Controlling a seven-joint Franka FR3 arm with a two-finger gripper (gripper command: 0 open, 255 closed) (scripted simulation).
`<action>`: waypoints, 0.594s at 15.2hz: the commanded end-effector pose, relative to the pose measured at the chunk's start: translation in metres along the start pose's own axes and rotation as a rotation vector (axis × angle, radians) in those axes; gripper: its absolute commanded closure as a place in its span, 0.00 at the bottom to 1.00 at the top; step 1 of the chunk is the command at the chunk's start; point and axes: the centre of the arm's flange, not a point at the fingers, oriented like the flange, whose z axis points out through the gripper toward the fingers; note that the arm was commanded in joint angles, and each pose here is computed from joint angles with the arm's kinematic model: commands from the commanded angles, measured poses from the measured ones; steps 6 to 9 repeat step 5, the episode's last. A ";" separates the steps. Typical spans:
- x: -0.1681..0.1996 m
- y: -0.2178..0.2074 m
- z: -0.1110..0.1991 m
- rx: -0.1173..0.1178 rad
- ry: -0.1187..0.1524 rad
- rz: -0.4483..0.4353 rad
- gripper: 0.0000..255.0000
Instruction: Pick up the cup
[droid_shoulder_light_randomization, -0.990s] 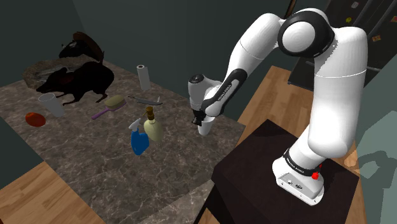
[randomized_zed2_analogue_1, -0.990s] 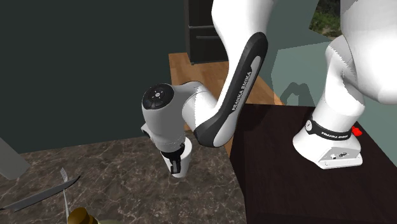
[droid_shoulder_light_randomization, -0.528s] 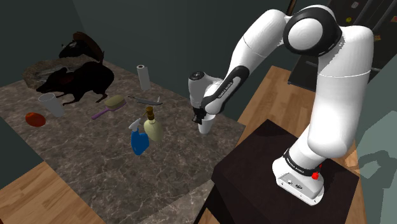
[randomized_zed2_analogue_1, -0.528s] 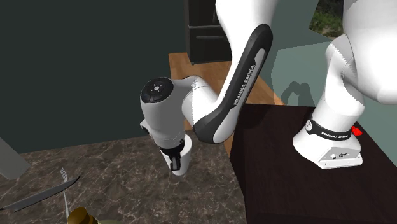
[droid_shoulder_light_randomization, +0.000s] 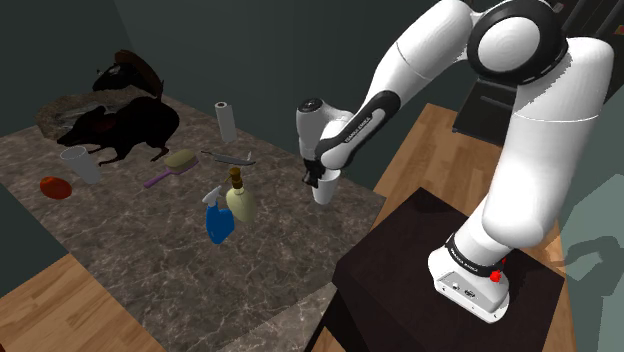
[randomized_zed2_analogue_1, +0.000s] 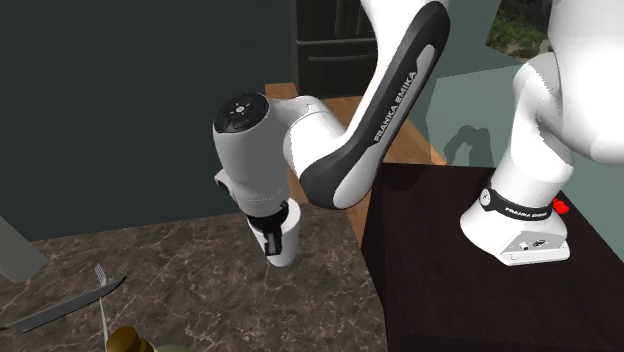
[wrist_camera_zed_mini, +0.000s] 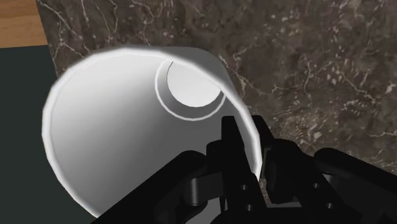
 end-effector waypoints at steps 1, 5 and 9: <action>-0.001 0.001 -0.011 0.000 0.000 0.000 1.00; -0.002 0.003 -0.022 0.000 0.000 0.000 1.00; -0.002 0.003 -0.022 0.000 0.000 0.000 1.00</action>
